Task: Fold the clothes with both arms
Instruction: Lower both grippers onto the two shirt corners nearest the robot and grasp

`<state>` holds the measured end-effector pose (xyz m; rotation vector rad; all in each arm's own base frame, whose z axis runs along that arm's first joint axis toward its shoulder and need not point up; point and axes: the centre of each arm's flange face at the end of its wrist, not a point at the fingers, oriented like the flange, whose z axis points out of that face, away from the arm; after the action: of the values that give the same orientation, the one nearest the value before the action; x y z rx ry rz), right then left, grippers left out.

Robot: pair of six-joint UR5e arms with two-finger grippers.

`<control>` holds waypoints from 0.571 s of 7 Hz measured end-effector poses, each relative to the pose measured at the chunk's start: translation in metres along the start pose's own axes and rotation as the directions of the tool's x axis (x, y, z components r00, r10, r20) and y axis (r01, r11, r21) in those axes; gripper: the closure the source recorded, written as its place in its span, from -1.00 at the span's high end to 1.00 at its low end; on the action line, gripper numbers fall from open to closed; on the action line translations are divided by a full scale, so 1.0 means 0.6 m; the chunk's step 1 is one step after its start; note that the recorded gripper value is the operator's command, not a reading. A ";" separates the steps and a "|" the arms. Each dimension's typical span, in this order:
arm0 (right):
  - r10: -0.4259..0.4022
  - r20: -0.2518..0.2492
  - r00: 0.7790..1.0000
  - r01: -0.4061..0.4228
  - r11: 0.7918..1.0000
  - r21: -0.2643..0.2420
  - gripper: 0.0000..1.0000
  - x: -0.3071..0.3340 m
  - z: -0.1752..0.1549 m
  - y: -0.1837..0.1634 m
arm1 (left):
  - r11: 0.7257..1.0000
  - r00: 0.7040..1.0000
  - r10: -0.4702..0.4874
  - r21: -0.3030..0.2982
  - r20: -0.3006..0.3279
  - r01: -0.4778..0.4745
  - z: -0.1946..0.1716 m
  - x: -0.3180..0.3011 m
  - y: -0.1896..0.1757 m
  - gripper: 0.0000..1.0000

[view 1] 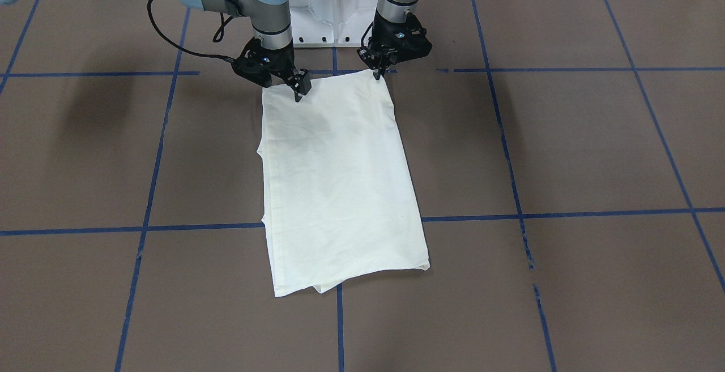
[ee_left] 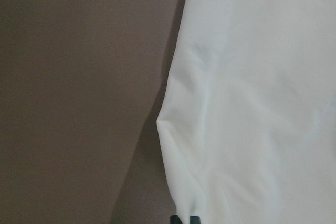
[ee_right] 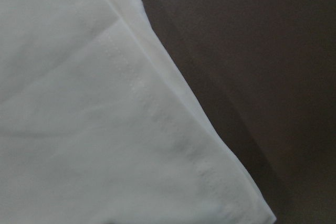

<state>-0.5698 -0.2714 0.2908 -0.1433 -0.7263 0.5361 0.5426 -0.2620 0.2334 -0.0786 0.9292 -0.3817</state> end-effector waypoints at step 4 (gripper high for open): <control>0.001 -0.003 1.000 -0.001 1.000 0.000 0.03 0.002 0.003 0.003 | 1.000 1.000 0.000 0.000 -0.003 0.000 -0.002 0.001 0.000 -1.00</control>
<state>-0.5708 -0.2693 0.2925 -0.1448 -0.7231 0.5363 0.5420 -0.2625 0.2320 -0.0778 0.9322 -0.3823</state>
